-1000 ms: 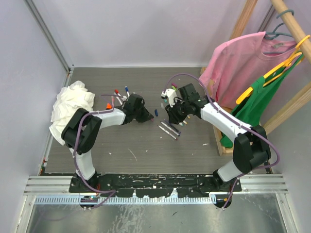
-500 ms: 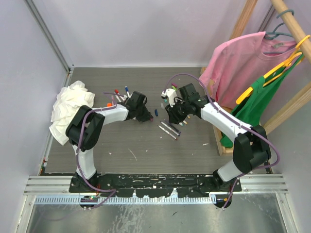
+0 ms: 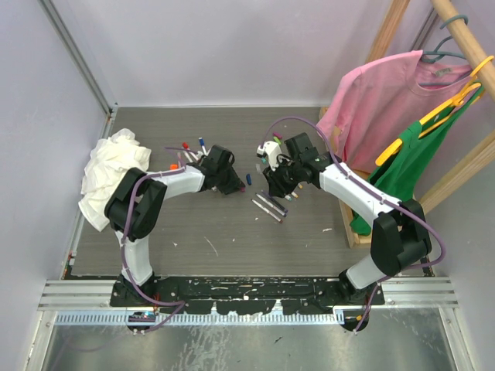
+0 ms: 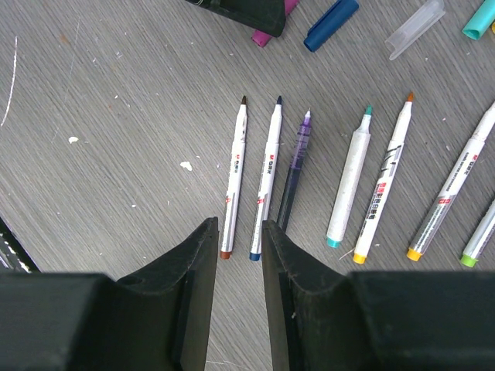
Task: Open the pen caps
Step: Place the pen cap at the center of the board, then pick up the pen from the center of the board.
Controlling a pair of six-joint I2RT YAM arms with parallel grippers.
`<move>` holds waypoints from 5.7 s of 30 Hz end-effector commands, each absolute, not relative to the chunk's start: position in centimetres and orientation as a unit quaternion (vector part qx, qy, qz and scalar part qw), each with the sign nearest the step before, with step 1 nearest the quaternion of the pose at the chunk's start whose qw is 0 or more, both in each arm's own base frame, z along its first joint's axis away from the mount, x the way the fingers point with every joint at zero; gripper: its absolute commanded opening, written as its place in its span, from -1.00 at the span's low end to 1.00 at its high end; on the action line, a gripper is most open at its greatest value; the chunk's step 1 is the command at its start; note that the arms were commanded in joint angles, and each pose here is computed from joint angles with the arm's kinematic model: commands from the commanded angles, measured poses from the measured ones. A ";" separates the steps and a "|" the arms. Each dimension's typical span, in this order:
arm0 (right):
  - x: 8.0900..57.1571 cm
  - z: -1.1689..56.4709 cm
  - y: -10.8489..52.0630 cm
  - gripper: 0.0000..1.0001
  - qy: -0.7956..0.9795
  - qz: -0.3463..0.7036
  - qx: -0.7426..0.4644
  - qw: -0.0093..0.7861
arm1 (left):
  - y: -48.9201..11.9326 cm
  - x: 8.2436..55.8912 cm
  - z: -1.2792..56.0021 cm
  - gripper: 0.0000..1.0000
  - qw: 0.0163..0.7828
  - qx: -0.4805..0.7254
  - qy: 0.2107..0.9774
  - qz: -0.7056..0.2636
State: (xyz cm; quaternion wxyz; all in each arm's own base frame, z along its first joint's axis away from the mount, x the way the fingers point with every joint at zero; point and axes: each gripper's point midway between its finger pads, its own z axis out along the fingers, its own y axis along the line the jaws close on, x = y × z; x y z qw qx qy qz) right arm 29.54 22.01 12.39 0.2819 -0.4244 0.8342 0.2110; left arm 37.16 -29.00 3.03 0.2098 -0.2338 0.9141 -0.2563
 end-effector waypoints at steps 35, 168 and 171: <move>29.5 13.9 22.3 -0.30 0.819 0.225 -0.433 0.303 | -16.5 38.8 10.2 0.35 0.367 0.017 0.929 -0.050; 24.4 19.4 27.1 -0.20 0.692 0.555 -0.319 0.335 | -34.8 26.4 25.6 -1.00 0.577 -0.035 0.631 -0.517; 24.5 19.5 27.1 -0.58 0.695 0.552 -0.318 0.335 | -34.7 26.4 25.5 -1.00 0.578 -0.037 0.633 -0.514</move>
